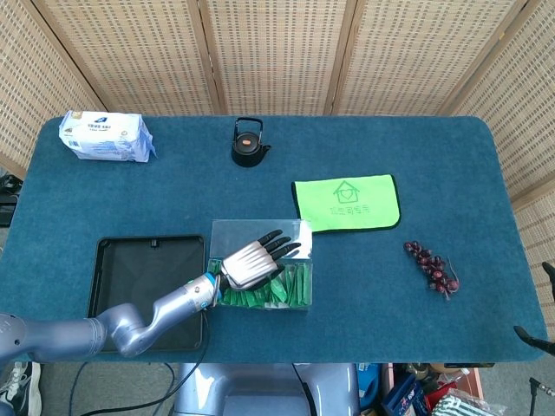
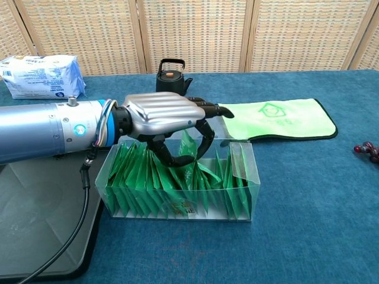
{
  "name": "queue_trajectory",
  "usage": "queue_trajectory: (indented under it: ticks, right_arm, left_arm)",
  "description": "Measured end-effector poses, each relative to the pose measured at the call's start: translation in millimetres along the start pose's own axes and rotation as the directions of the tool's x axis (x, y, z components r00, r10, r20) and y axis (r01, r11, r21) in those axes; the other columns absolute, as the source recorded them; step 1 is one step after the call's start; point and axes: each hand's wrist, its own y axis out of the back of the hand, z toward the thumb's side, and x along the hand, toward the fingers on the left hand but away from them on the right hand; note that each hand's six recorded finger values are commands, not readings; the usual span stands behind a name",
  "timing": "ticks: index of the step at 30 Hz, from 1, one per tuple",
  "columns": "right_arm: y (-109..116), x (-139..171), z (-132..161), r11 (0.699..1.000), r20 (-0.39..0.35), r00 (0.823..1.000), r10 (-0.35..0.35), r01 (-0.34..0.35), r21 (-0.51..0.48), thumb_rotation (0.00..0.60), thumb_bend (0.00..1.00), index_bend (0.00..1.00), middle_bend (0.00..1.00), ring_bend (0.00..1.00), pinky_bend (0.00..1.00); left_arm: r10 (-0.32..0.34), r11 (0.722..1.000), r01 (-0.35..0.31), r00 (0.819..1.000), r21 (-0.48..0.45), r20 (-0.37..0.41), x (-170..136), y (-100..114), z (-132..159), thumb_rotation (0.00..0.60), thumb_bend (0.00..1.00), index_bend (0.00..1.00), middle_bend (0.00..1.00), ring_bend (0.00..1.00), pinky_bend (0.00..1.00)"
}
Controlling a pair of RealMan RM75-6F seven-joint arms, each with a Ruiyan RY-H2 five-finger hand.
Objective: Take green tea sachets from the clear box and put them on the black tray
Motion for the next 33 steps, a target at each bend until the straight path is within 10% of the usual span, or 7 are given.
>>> queue_trajectory:
  ticks: [33]
  right_arm:
    - [1.8,6.2,7.6,1.000,-0.029,1.000,-0.008,0.008,-0.001,0.600,0.00,0.00,0.00,0.00,0.00]
  left_arm:
    - [0.281,0.954,-0.286,0.958,-0.086,-0.064,-49.5,111.7,-29.7,0.600,0.49,0.66,0.00,0.00,0.00]
